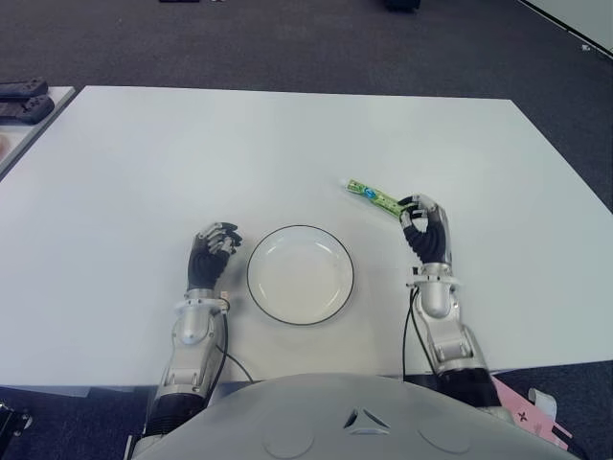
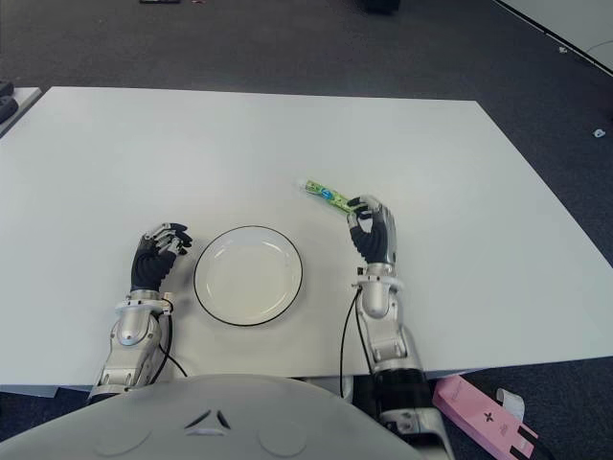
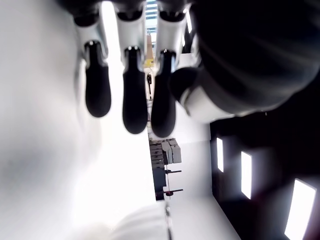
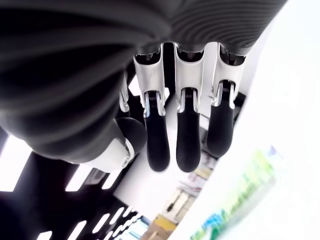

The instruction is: Put the toothpaste on the table into the plate.

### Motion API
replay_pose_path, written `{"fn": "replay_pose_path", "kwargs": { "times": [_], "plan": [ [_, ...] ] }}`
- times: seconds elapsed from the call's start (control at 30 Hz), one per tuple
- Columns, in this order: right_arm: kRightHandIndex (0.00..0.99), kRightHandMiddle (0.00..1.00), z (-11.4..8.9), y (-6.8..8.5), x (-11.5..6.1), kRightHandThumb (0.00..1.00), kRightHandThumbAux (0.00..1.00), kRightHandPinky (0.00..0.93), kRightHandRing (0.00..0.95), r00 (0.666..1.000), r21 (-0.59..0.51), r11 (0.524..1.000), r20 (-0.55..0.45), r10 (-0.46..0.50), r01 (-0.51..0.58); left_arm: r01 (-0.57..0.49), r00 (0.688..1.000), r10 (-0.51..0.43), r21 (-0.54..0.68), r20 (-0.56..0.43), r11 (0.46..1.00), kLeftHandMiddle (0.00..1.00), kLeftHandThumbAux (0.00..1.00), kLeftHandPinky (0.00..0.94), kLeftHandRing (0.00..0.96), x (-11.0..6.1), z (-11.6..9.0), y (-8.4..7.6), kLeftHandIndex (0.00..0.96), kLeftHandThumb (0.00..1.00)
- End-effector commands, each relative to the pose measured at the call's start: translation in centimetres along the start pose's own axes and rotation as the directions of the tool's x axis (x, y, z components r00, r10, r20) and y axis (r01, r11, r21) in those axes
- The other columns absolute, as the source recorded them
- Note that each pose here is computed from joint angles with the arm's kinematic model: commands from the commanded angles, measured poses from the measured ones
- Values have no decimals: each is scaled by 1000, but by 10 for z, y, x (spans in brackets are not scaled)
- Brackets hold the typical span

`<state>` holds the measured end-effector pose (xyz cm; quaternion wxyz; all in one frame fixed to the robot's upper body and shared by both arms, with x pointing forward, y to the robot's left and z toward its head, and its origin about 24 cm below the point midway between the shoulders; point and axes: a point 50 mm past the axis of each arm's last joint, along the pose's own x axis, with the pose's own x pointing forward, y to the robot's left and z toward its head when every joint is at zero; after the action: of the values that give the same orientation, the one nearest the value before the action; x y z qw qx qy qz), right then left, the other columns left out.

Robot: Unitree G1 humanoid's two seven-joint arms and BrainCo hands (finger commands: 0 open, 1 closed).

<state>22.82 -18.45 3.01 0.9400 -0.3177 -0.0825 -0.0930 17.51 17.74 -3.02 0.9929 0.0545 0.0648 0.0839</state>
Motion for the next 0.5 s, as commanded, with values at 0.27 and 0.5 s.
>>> {"fn": "replay_pose_path", "kwargs": {
  "times": [0.27,0.5],
  "plan": [
    [189,157,-14,-8,48,524,651,165,168,987,-238,960,29,157,-146,-13,997,14,8,-71,1000,532,722,528,534,-5,-12,-2,430,704],
    [70,50,-12,-2,70,556,563,89,59,964,-355,905,40,264,-234,-19,997,20,11,-75,1000,536,722,537,540,-5,-14,-2,430,704]
  ]
}}
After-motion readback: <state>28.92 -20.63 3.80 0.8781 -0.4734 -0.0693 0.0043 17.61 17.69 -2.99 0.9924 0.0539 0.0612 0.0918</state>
